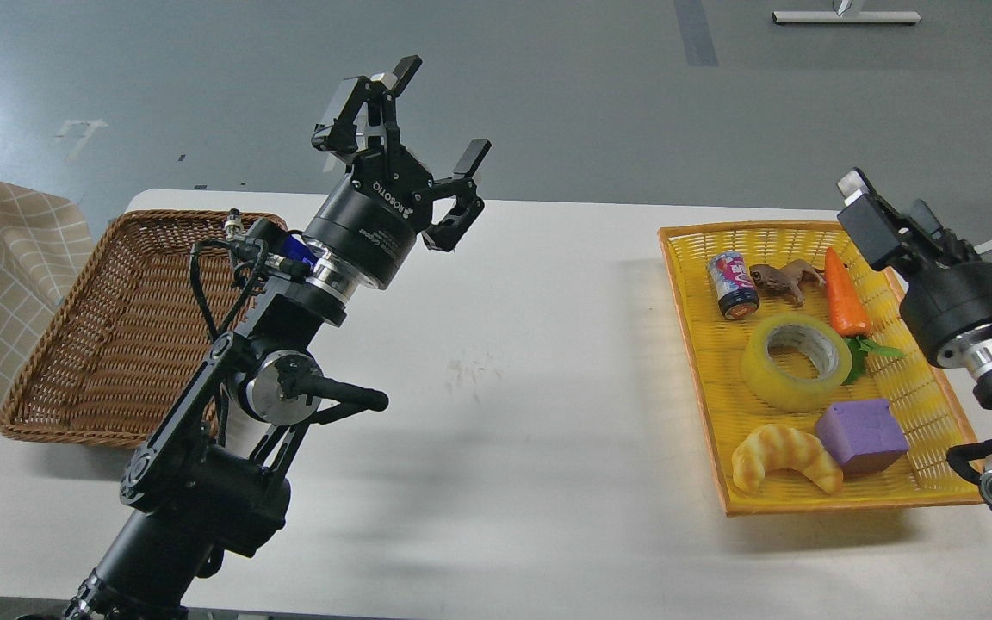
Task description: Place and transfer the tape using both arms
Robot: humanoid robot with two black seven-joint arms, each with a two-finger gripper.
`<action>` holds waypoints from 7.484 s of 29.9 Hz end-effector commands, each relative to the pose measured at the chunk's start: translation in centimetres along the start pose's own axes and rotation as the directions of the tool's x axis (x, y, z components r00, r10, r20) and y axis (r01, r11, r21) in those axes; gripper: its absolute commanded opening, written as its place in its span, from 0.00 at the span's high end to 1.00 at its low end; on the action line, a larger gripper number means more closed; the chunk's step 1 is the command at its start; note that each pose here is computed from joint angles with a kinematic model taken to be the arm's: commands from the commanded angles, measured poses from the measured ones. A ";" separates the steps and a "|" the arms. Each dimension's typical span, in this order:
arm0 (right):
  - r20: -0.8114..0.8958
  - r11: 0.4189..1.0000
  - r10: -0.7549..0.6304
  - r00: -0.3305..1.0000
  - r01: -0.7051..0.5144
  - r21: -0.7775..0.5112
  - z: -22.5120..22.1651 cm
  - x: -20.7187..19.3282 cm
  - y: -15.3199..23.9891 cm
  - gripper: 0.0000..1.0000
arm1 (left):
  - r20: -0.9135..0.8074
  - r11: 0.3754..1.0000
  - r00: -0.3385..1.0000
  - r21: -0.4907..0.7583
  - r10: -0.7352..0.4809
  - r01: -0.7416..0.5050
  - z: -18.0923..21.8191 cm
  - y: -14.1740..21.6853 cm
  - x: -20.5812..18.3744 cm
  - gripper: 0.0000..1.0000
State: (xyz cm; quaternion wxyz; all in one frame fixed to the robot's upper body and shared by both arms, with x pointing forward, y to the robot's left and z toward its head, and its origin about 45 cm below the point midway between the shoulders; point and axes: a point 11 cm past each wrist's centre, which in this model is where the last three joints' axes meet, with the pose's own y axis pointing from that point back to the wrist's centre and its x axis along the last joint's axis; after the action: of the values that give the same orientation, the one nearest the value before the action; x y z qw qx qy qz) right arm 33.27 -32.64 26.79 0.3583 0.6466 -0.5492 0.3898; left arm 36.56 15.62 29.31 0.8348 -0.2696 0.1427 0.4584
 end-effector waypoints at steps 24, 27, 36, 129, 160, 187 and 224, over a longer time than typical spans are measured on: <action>0.339 0.996 -0.044 0.940 0.015 0.088 2.7 7.9 1.7 0.03 | -0.003 1.000 1.000 0.002 0.011 -0.011 -0.2 0.3 0.2 0.00; 0.337 0.996 -0.044 0.940 0.016 0.087 2.7 7.9 1.6 0.04 | -0.003 1.000 1.000 0.003 0.012 -0.012 -0.2 0.4 0.3 0.00; -0.043 0.986 -0.156 0.987 0.153 -0.066 5.8 4.2 2.4 0.06 | -0.006 1.000 1.000 0.006 0.016 -0.016 -0.3 0.5 0.3 0.00; -0.205 0.831 -0.556 0.805 0.535 -0.152 2.2 -13.2 -2.3 0.22 | -0.019 0.997 0.998 0.046 0.065 -0.064 -1.8 2.0 1.3 0.00; -0.183 0.805 -0.593 0.784 0.568 -0.172 2.8 -14.9 -1.5 0.59 | -0.020 0.995 0.996 0.049 0.083 -0.082 -2.0 2.2 1.8 0.00; -0.162 0.784 -0.620 0.767 0.612 -0.106 2.2 -13.7 -1.0 0.90 | -0.016 0.995 0.996 0.047 0.086 -0.085 -1.9 2.1 1.9 0.00; -0.274 0.875 -0.445 0.853 0.479 0.068 -4.4 -3.5 -6.4 0.94 | -0.014 0.996 0.996 0.043 0.085 -0.084 -1.7 1.9 1.9 0.00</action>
State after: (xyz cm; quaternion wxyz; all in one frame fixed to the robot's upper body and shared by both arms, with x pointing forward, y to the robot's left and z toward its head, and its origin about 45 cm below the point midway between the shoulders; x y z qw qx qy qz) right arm 37.35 -26.91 23.22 0.4760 0.7338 -0.2914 0.3873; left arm 35.93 16.83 26.27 0.8188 -0.2482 0.1713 0.4885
